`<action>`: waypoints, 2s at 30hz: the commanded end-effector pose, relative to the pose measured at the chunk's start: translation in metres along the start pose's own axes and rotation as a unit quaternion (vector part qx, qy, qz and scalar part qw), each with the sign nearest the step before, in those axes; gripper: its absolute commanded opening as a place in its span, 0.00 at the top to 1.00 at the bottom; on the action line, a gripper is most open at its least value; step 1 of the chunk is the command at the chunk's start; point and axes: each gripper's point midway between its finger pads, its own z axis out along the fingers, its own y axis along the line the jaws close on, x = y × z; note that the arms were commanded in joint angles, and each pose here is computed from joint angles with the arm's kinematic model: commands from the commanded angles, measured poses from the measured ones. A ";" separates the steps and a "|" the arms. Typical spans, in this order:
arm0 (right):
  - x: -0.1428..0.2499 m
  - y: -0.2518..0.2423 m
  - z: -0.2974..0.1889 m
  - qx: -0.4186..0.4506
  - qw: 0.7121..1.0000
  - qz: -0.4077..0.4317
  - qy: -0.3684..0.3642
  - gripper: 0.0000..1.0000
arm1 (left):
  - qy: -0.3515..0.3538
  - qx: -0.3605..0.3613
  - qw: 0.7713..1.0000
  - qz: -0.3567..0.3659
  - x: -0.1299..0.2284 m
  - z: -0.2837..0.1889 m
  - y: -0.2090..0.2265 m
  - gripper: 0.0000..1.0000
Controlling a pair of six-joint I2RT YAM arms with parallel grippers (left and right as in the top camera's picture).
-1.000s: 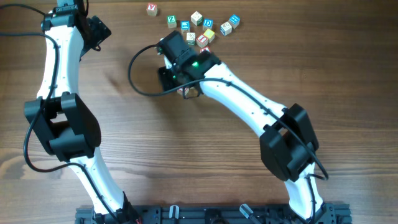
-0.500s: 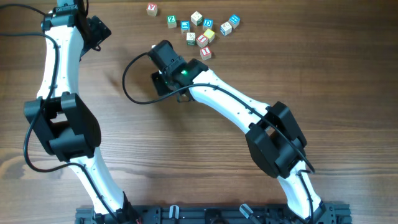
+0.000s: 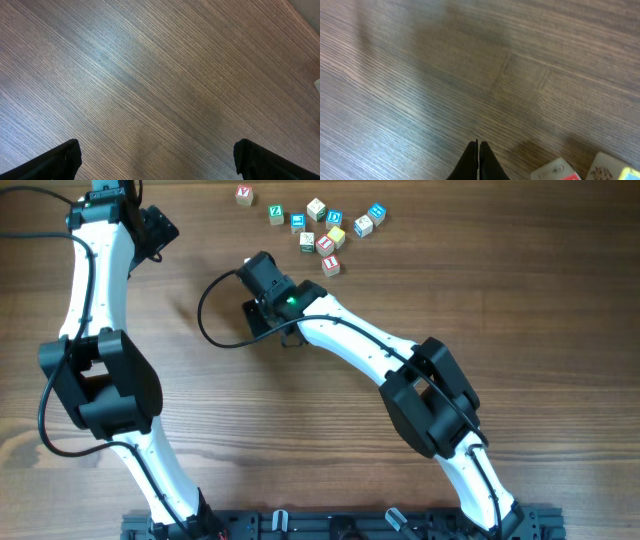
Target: Form a circle
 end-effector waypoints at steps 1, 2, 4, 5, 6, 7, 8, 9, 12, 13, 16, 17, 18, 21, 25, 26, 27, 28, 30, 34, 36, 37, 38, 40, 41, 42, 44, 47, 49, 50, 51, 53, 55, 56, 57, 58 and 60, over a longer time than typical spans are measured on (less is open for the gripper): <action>0.012 -0.008 0.007 0.020 1.000 0.006 0.018 0.96 | -0.009 -0.002 1.000 0.000 -0.005 -0.004 0.001 0.00; 0.013 -0.009 0.007 0.023 1.000 0.006 0.019 0.96 | -0.009 -0.002 1.000 0.000 -0.005 -0.004 0.001 0.00; 0.013 -0.011 0.007 0.028 0.999 0.006 0.018 0.96 | -0.009 -0.002 1.000 0.000 -0.005 -0.004 0.001 0.00; 0.012 -0.012 0.007 0.031 0.999 0.006 0.017 0.96 | -0.009 -0.002 1.000 0.000 -0.005 -0.004 0.001 0.00; 0.012 -0.013 0.007 0.033 0.999 0.006 0.016 0.96 | -0.009 -0.002 1.000 0.000 -0.005 -0.004 0.001 0.00; 0.013 -0.014 0.008 0.034 0.999 0.005 0.017 0.96 | -0.009 -0.002 1.000 0.000 -0.005 -0.004 0.001 0.00; 0.013 -0.014 0.008 0.036 0.999 0.005 0.018 0.96 | -0.009 -0.002 1.000 0.000 -0.005 -0.004 0.001 0.00; 0.014 -0.015 0.009 0.037 0.999 0.005 0.019 0.96 | -0.009 -0.002 1.000 0.000 -0.005 -0.004 0.001 0.00; 0.017 -0.019 0.014 0.046 0.999 0.004 0.022 0.96 | -0.009 -0.002 1.000 0.000 -0.005 -0.004 0.001 0.00; 0.020 -0.020 0.017 0.049 0.998 0.003 0.024 0.96 | -0.009 -0.002 1.000 0.000 -0.005 -0.004 0.001 0.00; 0.019 -0.021 0.018 0.051 0.998 0.004 0.023 0.96 | -0.009 -0.002 1.000 0.000 -0.005 -0.004 0.001 0.00; 0.019 -0.021 0.018 0.050 0.998 0.004 0.023 0.96 | -0.009 -0.002 1.000 0.000 -0.005 -0.004 0.001 0.00; 0.018 -0.022 0.018 0.052 0.998 0.004 0.022 0.96 | -0.009 -0.002 1.000 0.000 -0.005 -0.004 0.001 0.00; 0.018 -0.033 0.016 0.081 0.997 0.003 0.018 0.96 | -0.009 -0.002 1.000 0.000 -0.005 -0.004 0.001 0.00; 0.020 -0.038 0.016 0.096 0.995 0.001 0.022 0.96 | -0.009 -0.002 1.000 0.000 -0.005 -0.004 0.001 0.00; 0.022 -0.039 0.017 0.097 0.995 0.001 0.025 0.96 | -0.009 -0.002 1.000 0.000 -0.005 -0.004 0.001 0.00; 0.024 -0.040 0.017 0.099 0.995 0.001 0.029 0.96 | -0.009 -0.002 1.000 0.000 -0.005 -0.004 0.001 0.00; 0.026 -0.040 0.018 0.100 0.995 0.001 0.031 0.96 | -0.009 -0.002 1.000 0.000 -0.005 -0.004 0.001 0.00; 0.027 -0.041 0.018 0.100 0.994 0.000 0.034 0.96 | -0.009 -0.002 1.000 0.000 -0.005 -0.004 0.001 0.00; 0.029 -0.041 0.018 0.100 0.994 0.000 0.038 0.96 | -0.009 -0.002 1.000 0.000 -0.005 -0.004 0.001 0.00; 0.031 -0.041 0.017 0.101 0.994 0.000 0.042 0.96 | -0.009 -0.002 1.000 0.000 -0.005 -0.004 0.001 0.00; 0.032 -0.042 0.017 0.102 0.994 0.000 0.044 0.96 | -0.009 -0.002 1.000 0.000 -0.005 -0.004 0.001 0.00; 0.033 -0.042 0.017 0.103 0.994 -0.001 0.046 0.96 | -0.009 -0.002 1.000 0.000 -0.005 -0.004 0.001 0.00; 0.034 -0.043 0.017 0.104 0.993 -0.001 0.049 0.96 | -0.009 -0.002 1.000 0.000 -0.005 -0.004 0.001 0.00; 0.034 -0.043 0.017 0.104 0.993 -0.001 0.049 0.96 | -0.009 -0.002 1.000 0.000 -0.005 -0.004 0.001 0.00; 0.034 -0.043 0.017 0.104 0.993 -0.001 0.049 0.96 | -0.009 -0.002 1.000 0.000 -0.005 -0.004 0.001 0.00; 0.035 -0.043 0.016 0.104 0.993 -0.001 0.050 0.96 | -0.009 -0.002 1.000 0.000 -0.005 -0.004 0.001 0.00; 0.037 -0.044 0.016 0.106 0.993 -0.001 0.054 0.96 | -0.009 -0.002 1.000 0.000 -0.005 -0.004 0.001 0.00; 0.038 -0.044 0.016 0.107 0.993 -0.002 0.057 0.96 | -0.009 -0.002 1.000 0.000 -0.005 -0.004 0.001 0.00; 0.038 -0.044 0.016 0.107 0.993 -0.002 0.058 0.96 | -0.009 -0.002 1.000 0.000 -0.005 -0.004 0.001 0.00; 0.039 -0.045 0.016 0.108 0.992 -0.002 0.060 0.96 | -0.009 -0.002 1.000 0.000 -0.005 -0.004 0.001 0.00; 0.040 -0.045 0.015 0.108 0.992 -0.002 0.061 0.96 | -0.009 -0.002 1.000 0.000 -0.005 -0.004 0.001 0.00; 0.040 -0.045 0.015 0.108 0.992 -0.002 0.061 0.96 | -0.009 -0.002 1.000 0.000 -0.005 -0.004 0.001 0.00; 0.040 -0.045 0.016 0.108 0.992 -0.002 0.060 0.96 | -0.009 -0.002 1.000 0.000 -0.005 -0.004 0.001 0.00; 0.040 -0.045 0.016 0.108 0.992 -0.002 0.060 0.95 | -0.009 -0.002 1.000 0.000 -0.005 -0.004 0.001 0.00; 0.039 -0.044 0.016 0.107 0.992 -0.002 0.059 0.96 | -0.009 -0.002 1.000 0.000 -0.005 -0.004 0.001 0.00; 0.037 -0.042 0.016 0.101 0.993 -0.001 0.055 0.96 | -0.009 -0.002 1.000 0.000 -0.005 -0.004 0.001 0.00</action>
